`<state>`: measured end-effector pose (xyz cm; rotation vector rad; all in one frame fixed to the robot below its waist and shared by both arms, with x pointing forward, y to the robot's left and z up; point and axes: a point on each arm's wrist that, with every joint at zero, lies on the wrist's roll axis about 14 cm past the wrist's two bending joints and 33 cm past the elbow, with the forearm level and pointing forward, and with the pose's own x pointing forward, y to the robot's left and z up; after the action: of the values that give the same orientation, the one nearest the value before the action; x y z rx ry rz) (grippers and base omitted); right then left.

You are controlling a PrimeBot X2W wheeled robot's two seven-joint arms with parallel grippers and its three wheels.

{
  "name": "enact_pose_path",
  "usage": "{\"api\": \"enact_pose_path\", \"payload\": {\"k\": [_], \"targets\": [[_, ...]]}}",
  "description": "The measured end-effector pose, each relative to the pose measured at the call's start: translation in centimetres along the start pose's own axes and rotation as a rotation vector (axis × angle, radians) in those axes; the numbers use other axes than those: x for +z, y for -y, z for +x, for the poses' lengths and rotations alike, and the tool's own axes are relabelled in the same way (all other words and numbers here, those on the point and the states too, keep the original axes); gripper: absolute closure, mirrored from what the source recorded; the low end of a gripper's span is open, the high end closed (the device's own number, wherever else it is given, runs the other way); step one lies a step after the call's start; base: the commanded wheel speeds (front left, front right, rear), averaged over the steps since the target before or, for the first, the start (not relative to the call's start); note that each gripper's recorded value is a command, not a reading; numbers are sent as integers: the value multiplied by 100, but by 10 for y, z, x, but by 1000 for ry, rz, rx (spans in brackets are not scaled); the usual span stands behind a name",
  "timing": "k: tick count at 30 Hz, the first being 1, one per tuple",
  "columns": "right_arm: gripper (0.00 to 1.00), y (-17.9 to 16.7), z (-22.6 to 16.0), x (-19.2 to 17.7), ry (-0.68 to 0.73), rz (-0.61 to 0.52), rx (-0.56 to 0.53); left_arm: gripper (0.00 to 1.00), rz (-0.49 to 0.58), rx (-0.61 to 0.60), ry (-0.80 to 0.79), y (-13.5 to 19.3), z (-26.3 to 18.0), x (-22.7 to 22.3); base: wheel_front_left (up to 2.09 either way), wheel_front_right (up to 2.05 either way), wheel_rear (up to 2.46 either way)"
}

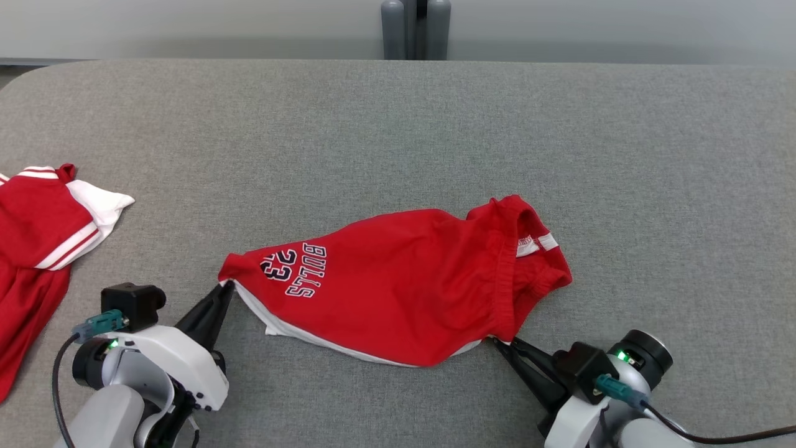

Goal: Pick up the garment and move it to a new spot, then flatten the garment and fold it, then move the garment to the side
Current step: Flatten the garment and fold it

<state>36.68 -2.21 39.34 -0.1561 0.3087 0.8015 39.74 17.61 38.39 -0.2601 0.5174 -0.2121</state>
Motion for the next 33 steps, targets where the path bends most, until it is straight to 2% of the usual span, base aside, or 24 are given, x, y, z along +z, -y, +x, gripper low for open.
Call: {"api": "enact_pose_path", "payload": {"k": [3, 7, 9, 13, 20, 26, 30, 33], "targets": [[100, 0, 0, 18, 71, 54, 0, 100, 24, -3, 76, -1, -1, 22, 0, 0, 0], [100, 6, -5, 60, 219, 133, -7, 100, 16, -20, 215, 9, -4, 65, 0, 0, 0], [100, 12, -11, 82, 292, 220, -18, 100, 41, -23, 278, 12, -9, 88, 0, 0, 0], [100, 45, -30, 123, 438, 295, -80, 100, 79, -30, 409, 23, -25, 132, 0, 0, 0], [100, 76, -67, 185, 670, 393, -123, 100, 106, -41, 647, 49, -63, 202, 0, 0, 0], [100, 90, -99, 225, 822, 403, -137, 100, 145, -57, 854, 76, -103, 247, 0, 0, 0], [100, 94, -111, 234, 846, 380, -153, 100, 197, -99, 963, 100, -129, 270, 0, 0, 0], [100, 93, -114, 235, 846, 388, -159, 100, 219, -128, 982, 114, -138, 273, 0, 0, 0]]}}
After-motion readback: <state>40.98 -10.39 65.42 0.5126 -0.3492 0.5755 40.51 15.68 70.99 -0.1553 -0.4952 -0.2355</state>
